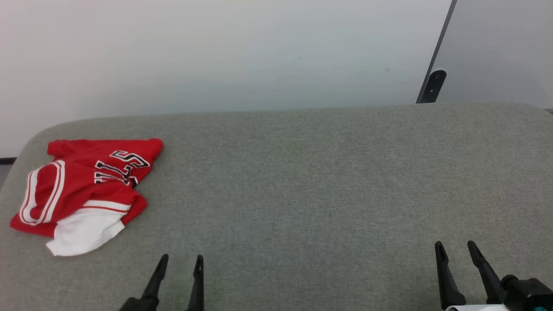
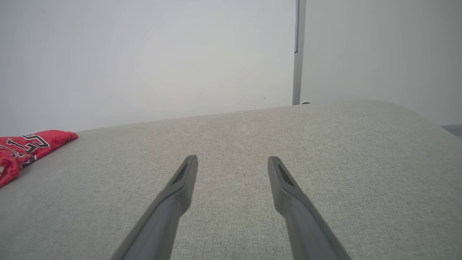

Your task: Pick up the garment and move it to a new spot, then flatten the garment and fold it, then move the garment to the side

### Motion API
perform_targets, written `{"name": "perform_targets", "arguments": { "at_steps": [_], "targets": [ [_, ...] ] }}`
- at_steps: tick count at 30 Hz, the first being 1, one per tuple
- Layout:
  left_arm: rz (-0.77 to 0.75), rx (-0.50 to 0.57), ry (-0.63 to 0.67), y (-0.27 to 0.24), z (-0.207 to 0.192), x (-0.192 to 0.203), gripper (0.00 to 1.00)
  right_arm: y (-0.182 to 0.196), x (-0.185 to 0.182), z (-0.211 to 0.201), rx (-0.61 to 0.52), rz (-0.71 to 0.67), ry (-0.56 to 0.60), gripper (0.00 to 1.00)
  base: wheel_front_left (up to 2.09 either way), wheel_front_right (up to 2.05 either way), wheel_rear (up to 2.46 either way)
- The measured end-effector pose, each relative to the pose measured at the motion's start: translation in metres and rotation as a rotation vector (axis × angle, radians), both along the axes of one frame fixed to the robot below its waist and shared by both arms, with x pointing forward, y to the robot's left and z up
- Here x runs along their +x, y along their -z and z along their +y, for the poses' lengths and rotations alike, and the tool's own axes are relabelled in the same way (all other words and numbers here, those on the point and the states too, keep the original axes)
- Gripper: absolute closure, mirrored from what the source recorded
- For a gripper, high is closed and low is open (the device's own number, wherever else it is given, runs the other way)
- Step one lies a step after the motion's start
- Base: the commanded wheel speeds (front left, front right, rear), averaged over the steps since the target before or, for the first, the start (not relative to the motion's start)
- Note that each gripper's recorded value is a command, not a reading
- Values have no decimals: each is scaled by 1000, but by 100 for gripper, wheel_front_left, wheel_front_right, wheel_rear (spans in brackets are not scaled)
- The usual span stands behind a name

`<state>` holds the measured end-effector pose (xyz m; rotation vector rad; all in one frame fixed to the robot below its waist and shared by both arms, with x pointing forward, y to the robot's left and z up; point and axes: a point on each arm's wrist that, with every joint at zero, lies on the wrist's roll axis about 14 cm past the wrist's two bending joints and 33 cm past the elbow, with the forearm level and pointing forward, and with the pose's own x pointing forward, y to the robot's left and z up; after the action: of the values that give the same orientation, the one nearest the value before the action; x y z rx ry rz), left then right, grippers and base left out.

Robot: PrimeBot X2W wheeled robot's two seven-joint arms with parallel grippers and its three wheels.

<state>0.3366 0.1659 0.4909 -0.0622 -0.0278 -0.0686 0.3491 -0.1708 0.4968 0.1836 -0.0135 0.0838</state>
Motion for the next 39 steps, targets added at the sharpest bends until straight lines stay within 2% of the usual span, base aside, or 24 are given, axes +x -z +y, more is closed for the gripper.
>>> {"name": "perform_targets", "arguments": {
  "at_steps": [12, 22, 29, 35, 39],
  "targets": [
    [-2, 15, 6, 2, 0, -4, 0, -1, -1, 4, -14, -10, -10, 0, 0, 0, 0],
    [-1, -5, -97, 2, 26, -19, 0, -2, 13, 43, -1, -7, -132, 0, 0, 0, 0],
    [13, -13, -238, 6, 60, -45, 0, -1, 25, 91, -9, 7, -286, 0, 0, 0, 0],
    [38, -29, -380, 14, 89, -80, 0, -4, 31, 147, -20, 2, -464, 0, 0, 0, 0],
    [23, -59, -517, 11, 114, -107, 0, -14, 30, 198, -29, -17, -625, 0, 0, 0, 0]
  ]
}}
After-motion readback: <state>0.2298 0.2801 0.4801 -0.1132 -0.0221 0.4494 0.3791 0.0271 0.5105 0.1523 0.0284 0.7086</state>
